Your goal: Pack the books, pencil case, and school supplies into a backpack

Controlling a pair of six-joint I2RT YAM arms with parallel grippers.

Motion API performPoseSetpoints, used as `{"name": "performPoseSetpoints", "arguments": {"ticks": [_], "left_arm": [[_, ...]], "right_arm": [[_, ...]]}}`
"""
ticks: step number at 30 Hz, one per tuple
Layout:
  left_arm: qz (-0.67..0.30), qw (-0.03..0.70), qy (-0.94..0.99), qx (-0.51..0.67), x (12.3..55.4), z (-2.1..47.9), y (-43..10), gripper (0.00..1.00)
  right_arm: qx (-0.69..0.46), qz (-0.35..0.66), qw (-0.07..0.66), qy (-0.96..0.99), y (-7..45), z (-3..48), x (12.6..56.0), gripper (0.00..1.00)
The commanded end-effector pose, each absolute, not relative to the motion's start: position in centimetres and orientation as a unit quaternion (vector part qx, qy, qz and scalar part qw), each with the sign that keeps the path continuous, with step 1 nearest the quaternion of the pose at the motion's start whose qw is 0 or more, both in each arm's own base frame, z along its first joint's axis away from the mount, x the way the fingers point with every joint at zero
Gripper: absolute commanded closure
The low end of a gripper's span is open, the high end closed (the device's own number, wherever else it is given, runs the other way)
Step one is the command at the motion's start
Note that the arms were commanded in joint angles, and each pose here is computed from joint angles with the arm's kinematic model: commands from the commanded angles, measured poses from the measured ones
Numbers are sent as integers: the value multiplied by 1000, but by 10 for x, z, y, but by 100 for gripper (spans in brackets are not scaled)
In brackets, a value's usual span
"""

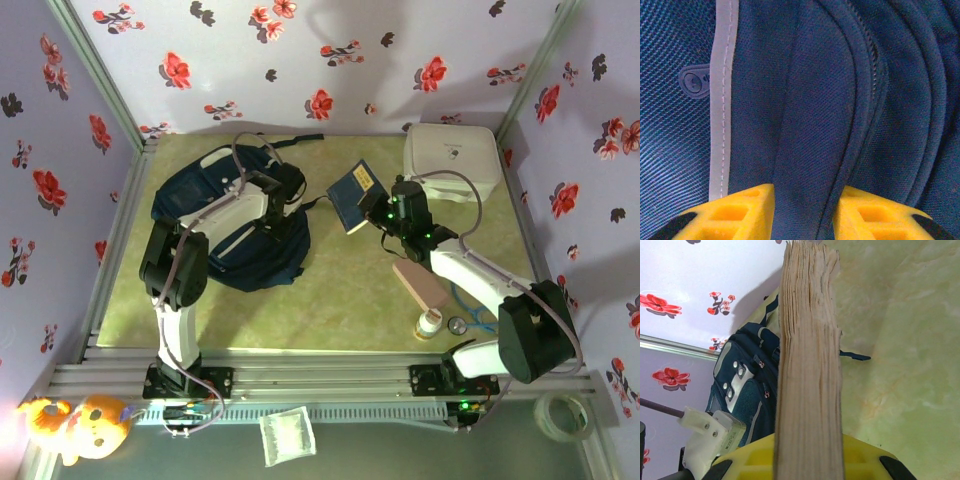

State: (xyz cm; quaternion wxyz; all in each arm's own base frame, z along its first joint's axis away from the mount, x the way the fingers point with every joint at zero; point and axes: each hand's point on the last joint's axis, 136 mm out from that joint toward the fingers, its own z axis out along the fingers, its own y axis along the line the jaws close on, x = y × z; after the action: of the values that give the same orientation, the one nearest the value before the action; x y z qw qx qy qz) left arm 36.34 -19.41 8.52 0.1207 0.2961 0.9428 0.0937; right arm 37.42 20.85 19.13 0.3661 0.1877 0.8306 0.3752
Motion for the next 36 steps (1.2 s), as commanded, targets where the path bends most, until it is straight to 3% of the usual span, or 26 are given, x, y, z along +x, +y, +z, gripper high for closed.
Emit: {"name": "performPoseSetpoints", "arguments": {"ticks": [1, 8, 13, 20, 36], "left_arm": [[125, 113, 942, 290, 365, 87, -184, 68], [122, 119, 941, 293, 366, 90, -189, 73], [117, 135, 943, 281, 369, 101, -191, 84], [102, 204, 937, 264, 377, 152, -193, 100], [2, 433, 887, 160, 392, 302, -203, 100]], "right_arm": [[190, 394, 383, 813, 209, 204, 382, 93], [190, 397, 383, 812, 209, 201, 383, 92], [188, 399, 382, 812, 211, 200, 383, 92], [184, 397, 384, 813, 208, 200, 382, 90], [142, 442, 380, 800, 223, 215, 373, 91]]}}
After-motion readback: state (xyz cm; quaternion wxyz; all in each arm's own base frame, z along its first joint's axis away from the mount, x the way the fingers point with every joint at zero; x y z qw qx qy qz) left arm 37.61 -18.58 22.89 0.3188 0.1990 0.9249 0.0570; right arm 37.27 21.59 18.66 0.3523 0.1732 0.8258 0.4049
